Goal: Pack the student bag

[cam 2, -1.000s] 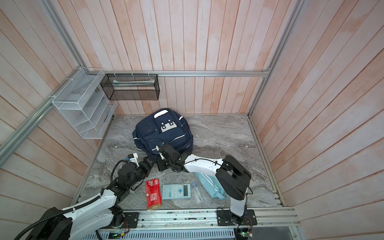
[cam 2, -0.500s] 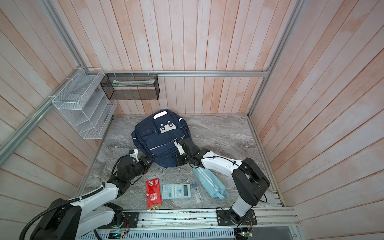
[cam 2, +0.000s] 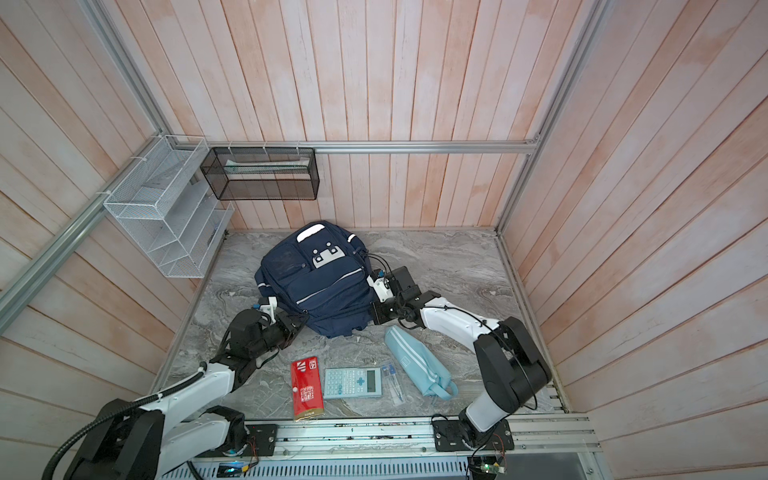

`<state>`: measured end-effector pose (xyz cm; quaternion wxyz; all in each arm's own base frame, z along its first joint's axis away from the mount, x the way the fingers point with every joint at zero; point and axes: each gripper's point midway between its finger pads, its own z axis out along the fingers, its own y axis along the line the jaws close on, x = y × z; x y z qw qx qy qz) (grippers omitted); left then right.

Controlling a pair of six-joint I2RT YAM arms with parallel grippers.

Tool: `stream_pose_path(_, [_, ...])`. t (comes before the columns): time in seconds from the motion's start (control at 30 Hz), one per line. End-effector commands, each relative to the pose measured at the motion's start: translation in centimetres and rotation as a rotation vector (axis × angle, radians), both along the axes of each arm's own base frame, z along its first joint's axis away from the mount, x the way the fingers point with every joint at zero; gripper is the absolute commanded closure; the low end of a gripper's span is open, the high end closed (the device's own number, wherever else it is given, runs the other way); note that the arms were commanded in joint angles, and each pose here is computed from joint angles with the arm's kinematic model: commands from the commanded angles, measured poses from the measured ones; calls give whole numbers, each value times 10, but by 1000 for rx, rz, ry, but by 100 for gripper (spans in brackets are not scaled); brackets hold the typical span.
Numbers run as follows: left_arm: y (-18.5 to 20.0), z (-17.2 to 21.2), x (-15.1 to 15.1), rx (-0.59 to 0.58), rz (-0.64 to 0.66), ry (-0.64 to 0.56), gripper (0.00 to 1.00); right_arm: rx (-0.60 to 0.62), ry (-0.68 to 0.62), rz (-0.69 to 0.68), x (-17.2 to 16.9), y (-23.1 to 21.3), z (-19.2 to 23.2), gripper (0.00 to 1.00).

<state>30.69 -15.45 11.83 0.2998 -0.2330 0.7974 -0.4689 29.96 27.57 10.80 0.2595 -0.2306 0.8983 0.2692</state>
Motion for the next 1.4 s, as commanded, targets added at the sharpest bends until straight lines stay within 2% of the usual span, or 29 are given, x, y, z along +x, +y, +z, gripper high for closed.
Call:
stream_pose_path(0.0, [28,38,60,97,133,-179,100,-126,-60,-96,-21,-16,3,100])
stream_pose_path(0.03, [27,40,68,101,126,-181,97,-114,-62,-82,-30,-5,4,100])
stream_pose_path(0.07, [29,40,74,108,131,-178,89,-82,-51,-65,-37,9,7,100])
stream_pose_path(0.1, [32,39,77,111,143,-169,80,-37,-35,-50,-42,22,10,100])
stream_pose_path(0.17, [43,34,70,108,200,-152,54,66,-5,-9,-49,53,15,100])
stream_pose_path(0.2, [46,35,63,94,221,-148,49,99,-2,-13,-49,64,18,100])
stream_pose_path(0.33, [36,14,15,31,235,-81,46,169,-24,49,-48,119,33,100])
stream_pose_path(0.43, [16,9,-11,24,201,-65,41,159,-20,107,-48,147,33,100])
stream_pose_path(0.47, [7,10,-15,19,183,-67,34,165,-14,129,-51,154,33,100])
stream_pose_path(0.53, [-1,10,-13,34,162,-72,28,177,-17,168,-57,165,36,100])
stream_pose_path(0.73, [-14,21,30,131,148,-136,28,151,-18,223,-78,166,31,100])
stream_pose_path(0.83, [-26,15,48,172,107,-127,29,147,-10,235,-83,161,25,100])
stream_pose_path(0.87, [-33,9,53,174,77,-113,35,149,-1,262,-87,163,23,100])
stream_pose_path(0.9, [-41,6,56,163,48,-107,48,150,5,281,-89,165,22,100])
stream_pose_path(0.97, [-54,-5,55,120,-11,-77,87,130,-1,275,-84,166,18,100])
stream_pose_path(1.0, [-55,-8,53,114,-18,-72,100,109,0,252,-78,161,15,100])
stream_pose_path(1.13, [-33,-7,46,89,10,-60,100,43,73,142,-53,117,-12,100])
stream_pose_path(1.27, [-4,11,45,30,30,-75,100,-41,105,41,-40,61,-38,100])
stream_pose_path(1.37, [9,22,48,88,56,-95,100,-62,117,-8,-37,32,-44,100])
